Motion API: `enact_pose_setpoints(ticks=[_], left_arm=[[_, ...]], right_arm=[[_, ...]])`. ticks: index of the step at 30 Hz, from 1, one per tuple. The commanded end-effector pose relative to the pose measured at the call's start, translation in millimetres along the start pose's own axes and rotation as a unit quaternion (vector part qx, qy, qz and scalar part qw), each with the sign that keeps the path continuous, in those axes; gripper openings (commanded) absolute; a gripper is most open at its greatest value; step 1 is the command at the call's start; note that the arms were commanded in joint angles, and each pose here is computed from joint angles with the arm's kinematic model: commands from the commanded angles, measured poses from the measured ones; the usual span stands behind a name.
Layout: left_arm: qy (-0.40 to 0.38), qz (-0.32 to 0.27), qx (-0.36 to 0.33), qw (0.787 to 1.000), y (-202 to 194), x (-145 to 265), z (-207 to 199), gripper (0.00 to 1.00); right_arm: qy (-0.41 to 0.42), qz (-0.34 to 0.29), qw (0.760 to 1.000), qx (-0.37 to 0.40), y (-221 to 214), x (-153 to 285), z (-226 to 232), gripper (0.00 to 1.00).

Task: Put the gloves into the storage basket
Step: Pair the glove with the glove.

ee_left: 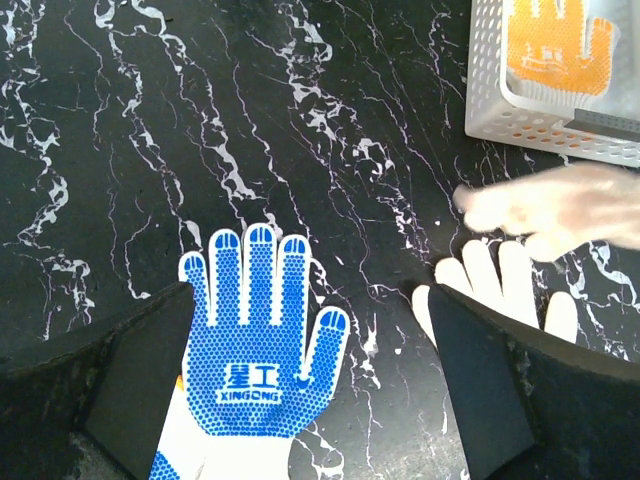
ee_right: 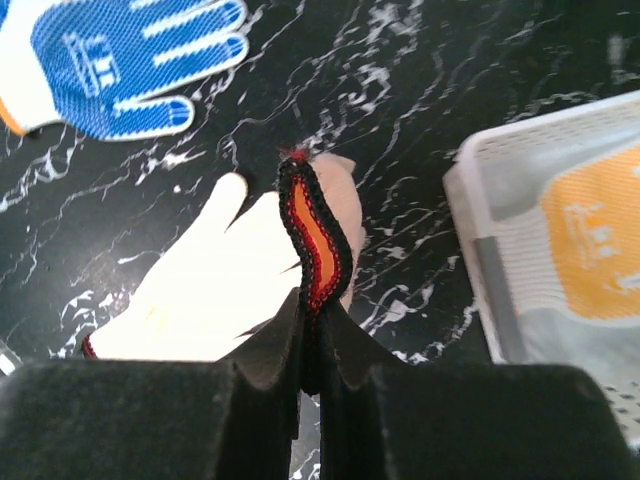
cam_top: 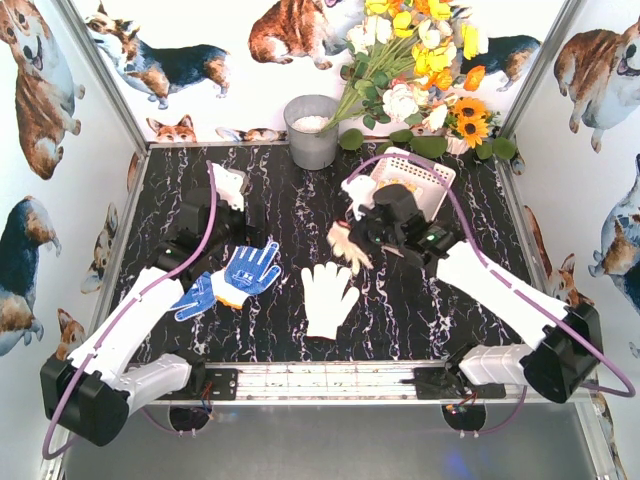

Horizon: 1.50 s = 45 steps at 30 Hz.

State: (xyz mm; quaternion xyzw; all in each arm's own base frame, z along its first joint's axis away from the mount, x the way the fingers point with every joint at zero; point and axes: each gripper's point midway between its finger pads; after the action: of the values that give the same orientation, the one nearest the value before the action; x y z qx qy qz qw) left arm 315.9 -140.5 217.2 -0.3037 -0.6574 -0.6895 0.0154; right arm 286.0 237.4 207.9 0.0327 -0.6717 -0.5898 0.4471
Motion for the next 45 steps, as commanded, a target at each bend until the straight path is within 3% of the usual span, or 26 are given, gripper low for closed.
enact_pose_setpoints(ticks=[1, 10, 19, 22, 24, 26, 29, 33, 35, 39, 45], left_arm=[[0.000, -0.011, -0.005, 1.000, 8.3, -2.6, 0.5, 0.95], [0.003, -0.009, -0.008, 1.000, 6.9, -3.1, 1.8, 0.96], [-0.005, 0.017, -0.008, 1.000, -3.4, -10.2, -0.3, 0.96], [-0.022, 0.032, -0.007, 0.999, -9.3, -13.7, -6.3, 0.97], [-0.034, 0.037, 0.002, 0.999, -11.5, -13.8, -13.4, 0.97], [-0.043, 0.041, 0.018, 0.998, -15.4, -12.5, -23.2, 0.97], [-0.068, 0.054, 0.074, 0.993, -33.7, -8.4, -41.4, 0.96], [-0.109, 0.087, 0.178, 0.974, -81.9, -0.9, -68.4, 0.93], [-0.136, 0.096, 0.225, 0.960, -98.0, 3.7, -84.4, 0.90], [-0.147, 0.130, 0.285, 0.938, -129.7, 13.2, -105.5, 0.80], [-0.169, 0.152, 0.335, 0.914, -157.8, 21.5, -131.4, 0.66]], right_arm=[[0.063, -0.013, 0.997, 0.044, -5.3, -25.5, 29.1, 0.00], [0.161, 0.039, 0.984, 0.059, -45.5, -32.5, 92.1, 0.00], [0.174, 0.118, 0.978, 0.009, -103.6, -25.0, 111.4, 0.01], [0.183, 0.143, 0.972, -0.024, -114.4, -24.2, 121.1, 0.14], [0.187, 0.156, 0.968, -0.055, -115.3, -20.9, 126.8, 0.37], [0.192, 0.153, 0.965, -0.089, -111.0, -16.4, 132.4, 0.52], [0.183, 0.130, 0.965, -0.136, -101.2, -7.3, 133.1, 0.60], [0.092, 0.098, 0.965, -0.224, -101.2, -3.2, 105.5, 0.62], [0.059, 0.089, 0.951, -0.289, -107.0, -3.4, 91.9, 0.62], [0.026, 0.090, 0.898, -0.429, -127.7, -3.7, 73.9, 0.60], [0.047, 0.062, 0.846, -0.527, -142.0, -14.8, 75.8, 0.53]])
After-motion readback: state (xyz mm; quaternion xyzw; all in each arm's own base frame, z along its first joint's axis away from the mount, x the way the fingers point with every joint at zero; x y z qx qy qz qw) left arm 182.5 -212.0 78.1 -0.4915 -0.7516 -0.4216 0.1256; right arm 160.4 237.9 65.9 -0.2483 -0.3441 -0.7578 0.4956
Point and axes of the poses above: each gripper's point midway between its finger pads, its own x axis back along the fingers, its own z axis along the line the jaws close on, y = z × x, and after that the axes turned 6 degrees about -x, right-handed
